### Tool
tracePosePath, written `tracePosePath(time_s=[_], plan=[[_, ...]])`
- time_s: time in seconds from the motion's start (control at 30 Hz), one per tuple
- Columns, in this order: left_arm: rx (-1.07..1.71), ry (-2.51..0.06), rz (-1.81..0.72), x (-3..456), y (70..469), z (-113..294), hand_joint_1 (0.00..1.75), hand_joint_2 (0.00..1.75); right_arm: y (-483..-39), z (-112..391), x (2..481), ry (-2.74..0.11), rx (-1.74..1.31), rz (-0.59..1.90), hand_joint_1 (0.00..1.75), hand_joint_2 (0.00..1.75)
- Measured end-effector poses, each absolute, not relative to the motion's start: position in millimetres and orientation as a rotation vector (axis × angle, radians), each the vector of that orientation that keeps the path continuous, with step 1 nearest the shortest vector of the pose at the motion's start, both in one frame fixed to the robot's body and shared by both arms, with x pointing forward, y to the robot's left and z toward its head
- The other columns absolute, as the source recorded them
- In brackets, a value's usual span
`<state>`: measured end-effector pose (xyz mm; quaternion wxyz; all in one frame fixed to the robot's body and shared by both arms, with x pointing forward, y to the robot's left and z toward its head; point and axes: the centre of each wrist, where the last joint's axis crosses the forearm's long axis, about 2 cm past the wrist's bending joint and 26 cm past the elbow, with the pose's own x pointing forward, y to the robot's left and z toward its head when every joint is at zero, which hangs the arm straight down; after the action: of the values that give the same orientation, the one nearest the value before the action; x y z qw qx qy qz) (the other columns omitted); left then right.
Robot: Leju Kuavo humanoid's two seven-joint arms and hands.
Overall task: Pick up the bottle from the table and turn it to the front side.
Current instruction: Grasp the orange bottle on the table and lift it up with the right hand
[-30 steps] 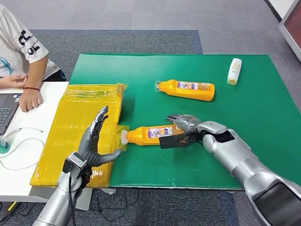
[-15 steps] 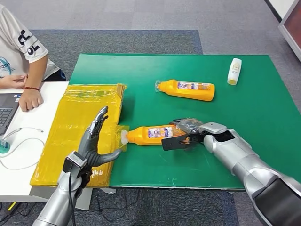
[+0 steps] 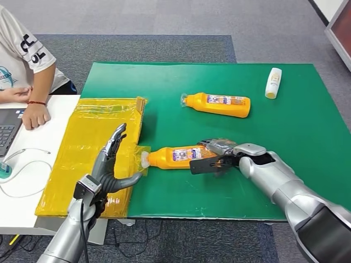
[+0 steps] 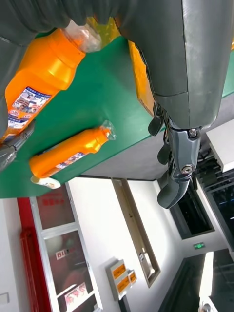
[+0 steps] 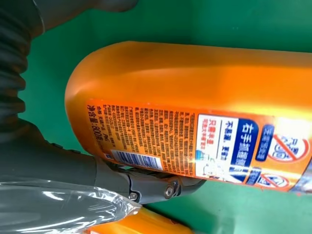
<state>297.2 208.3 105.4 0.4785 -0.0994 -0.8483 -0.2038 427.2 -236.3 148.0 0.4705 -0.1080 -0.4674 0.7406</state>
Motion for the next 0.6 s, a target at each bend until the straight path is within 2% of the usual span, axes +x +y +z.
tracePosePath(time_s=[0.6], plan=[[-0.24, -2.067, -0.496, 297.8, 207.8, 104.4, 0.0, 1.75, -241.8, 118.5, 404.6, -1.297, -0.186, 1.634, 0.0, 1.75]])
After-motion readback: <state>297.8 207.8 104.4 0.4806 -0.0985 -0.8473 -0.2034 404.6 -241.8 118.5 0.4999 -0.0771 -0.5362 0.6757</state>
